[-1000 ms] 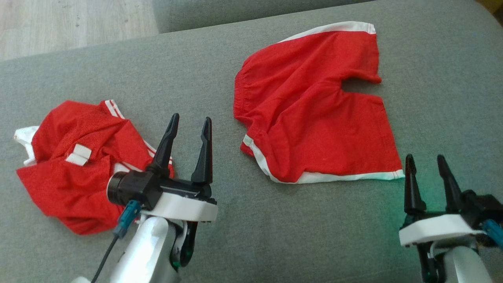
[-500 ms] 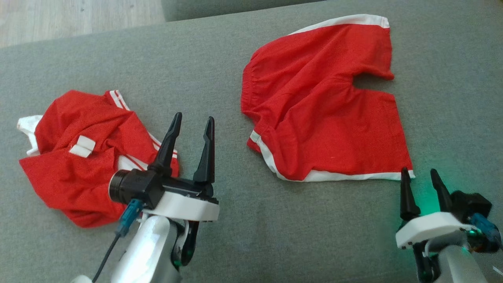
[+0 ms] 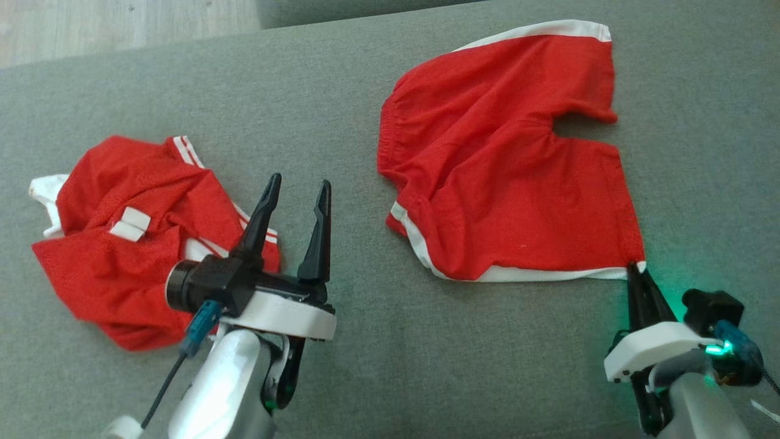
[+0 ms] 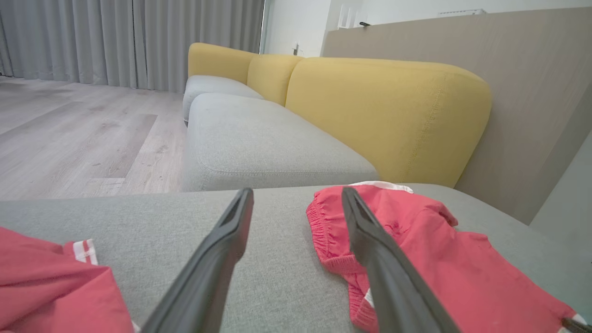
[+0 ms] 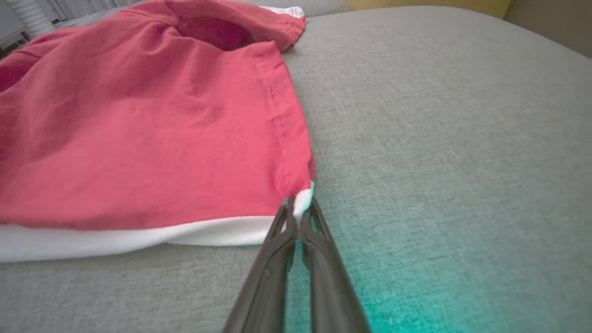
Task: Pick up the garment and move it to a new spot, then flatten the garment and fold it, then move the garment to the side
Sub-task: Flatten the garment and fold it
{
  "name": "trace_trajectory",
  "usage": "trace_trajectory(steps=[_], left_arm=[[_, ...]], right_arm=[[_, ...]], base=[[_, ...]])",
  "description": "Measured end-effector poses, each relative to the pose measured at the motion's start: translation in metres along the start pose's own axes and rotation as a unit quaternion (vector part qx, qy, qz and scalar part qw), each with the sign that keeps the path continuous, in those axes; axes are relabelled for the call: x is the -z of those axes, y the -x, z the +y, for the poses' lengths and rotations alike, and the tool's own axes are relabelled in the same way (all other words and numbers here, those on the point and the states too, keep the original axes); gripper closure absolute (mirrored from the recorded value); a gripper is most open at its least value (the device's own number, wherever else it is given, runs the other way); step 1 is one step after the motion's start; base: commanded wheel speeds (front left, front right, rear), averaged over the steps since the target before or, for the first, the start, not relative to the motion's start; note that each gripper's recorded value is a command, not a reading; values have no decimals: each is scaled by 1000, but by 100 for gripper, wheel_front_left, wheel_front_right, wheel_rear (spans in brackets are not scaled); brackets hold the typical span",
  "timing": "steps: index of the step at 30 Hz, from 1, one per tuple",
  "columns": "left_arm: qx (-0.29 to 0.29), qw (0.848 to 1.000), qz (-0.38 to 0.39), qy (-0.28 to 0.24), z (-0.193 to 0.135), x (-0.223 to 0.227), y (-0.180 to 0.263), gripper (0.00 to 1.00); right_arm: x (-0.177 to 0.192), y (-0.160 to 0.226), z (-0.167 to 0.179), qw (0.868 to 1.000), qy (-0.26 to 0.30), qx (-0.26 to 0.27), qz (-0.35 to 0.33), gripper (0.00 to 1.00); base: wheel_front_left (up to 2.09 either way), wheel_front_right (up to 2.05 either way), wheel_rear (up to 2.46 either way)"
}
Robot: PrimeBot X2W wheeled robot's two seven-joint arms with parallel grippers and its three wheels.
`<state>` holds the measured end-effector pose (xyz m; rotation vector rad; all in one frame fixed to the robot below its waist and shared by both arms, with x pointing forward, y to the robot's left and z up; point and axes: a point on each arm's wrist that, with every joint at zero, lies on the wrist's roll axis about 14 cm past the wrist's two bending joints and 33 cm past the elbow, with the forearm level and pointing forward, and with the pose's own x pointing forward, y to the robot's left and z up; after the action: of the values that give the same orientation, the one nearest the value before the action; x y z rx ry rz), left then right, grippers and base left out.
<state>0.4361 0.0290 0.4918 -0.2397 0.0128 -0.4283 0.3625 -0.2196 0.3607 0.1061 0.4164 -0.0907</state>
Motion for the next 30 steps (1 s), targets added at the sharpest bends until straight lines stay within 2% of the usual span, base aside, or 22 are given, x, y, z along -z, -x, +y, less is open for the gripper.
trace_trajectory(steps=[5, 8, 16, 25, 30], left_arm=[[17, 999, 36, -7, -7, 15, 1, 0], [53, 995, 76, -26, -19, 32, 5, 0], [146, 968, 188, -79, -48, 79, 14, 0], [195, 949, 228, -97, -62, 95, -8, 0], [206, 945, 238, -93, -64, 100, -14, 0]], right_arm=[[-2, 4, -18, 1000, -7, 28, -6, 100], [-1, 6, -27, 999, -10, 41, -6, 100], [-4, 2, -38, 998, -12, 58, -6, 100], [0, -6, -40, 998, -10, 62, 3, 100], [0, -7, -41, 998, -11, 63, 2, 100]], base=[[0, 0, 0], [0, 0, 0], [0, 0, 0], [0, 0, 0], [0, 0, 0]])
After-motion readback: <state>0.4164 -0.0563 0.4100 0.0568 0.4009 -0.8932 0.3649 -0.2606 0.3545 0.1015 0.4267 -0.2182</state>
